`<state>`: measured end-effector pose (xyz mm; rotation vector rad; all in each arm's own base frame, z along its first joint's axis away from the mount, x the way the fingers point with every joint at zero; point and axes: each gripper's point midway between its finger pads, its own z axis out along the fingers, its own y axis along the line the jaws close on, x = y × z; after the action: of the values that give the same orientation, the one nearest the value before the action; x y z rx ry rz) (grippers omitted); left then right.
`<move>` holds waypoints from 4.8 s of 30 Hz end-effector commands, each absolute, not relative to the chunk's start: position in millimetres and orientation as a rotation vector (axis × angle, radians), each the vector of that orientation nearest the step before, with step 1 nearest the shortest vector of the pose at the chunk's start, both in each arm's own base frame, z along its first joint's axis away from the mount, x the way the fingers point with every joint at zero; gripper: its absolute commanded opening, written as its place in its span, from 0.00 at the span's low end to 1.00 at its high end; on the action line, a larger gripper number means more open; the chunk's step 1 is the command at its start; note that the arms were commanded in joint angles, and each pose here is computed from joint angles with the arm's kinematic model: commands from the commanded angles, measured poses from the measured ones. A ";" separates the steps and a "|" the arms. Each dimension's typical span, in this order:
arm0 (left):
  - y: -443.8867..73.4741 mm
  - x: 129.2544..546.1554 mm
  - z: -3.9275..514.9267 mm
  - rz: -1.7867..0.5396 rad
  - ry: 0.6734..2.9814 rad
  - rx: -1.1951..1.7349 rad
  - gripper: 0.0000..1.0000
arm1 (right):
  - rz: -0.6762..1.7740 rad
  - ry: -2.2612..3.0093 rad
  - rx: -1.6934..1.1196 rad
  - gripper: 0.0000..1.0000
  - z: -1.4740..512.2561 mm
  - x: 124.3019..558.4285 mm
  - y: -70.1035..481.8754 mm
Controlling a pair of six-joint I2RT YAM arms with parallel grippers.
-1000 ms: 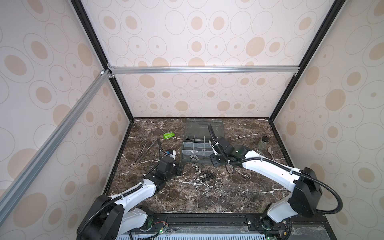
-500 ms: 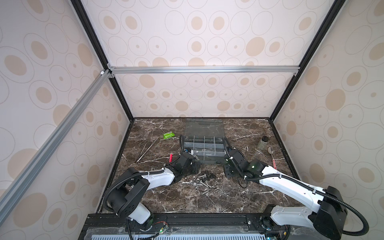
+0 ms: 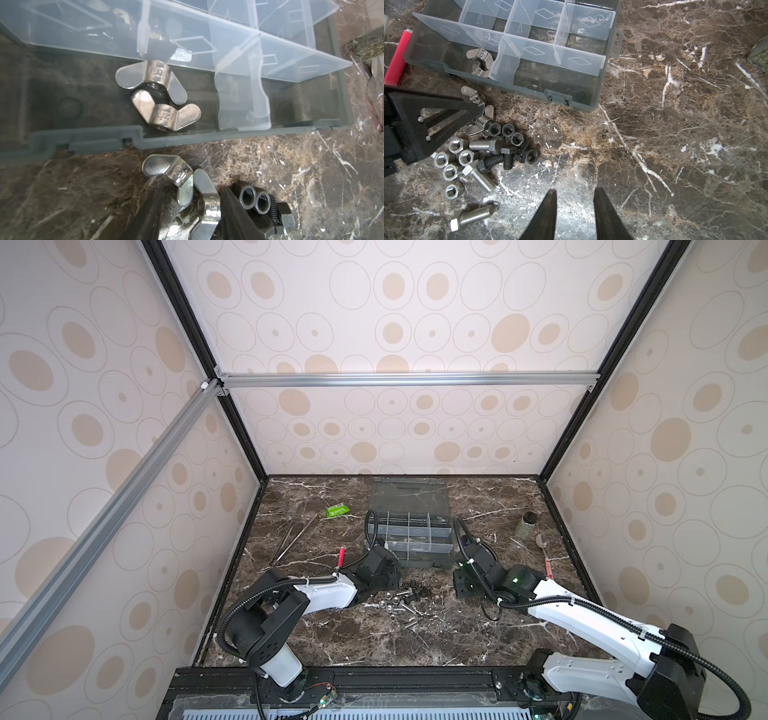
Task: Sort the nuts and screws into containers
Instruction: 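Draw the right gripper back while the left gripper reaches for another wing nut, then grasp a silver wing nut from the pile with the left gripper and lift, then lower the wing nut into the nearest box compartment and open left gripper, then withdraw the left gripper while the right gripper reaches toward the pile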
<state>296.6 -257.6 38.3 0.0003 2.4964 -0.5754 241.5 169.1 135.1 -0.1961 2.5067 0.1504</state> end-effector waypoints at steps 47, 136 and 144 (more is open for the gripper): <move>-226.4 293.9 20.7 -0.323 2.532 -0.025 0.13 | 0.149 2.538 -0.151 0.34 123.0 238.0 165.4; -198.8 323.0 129.2 -0.485 2.229 -0.126 0.34 | 0.266 2.575 -0.146 0.33 116.4 226.3 175.7; -166.9 307.0 129.0 -0.435 2.205 -0.180 0.36 | 0.336 2.612 -0.210 0.33 107.5 238.2 214.0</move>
<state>306.0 -182.0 123.6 -0.1148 2.2294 -0.4716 232.0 193.3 99.1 -0.1784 2.6340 0.2640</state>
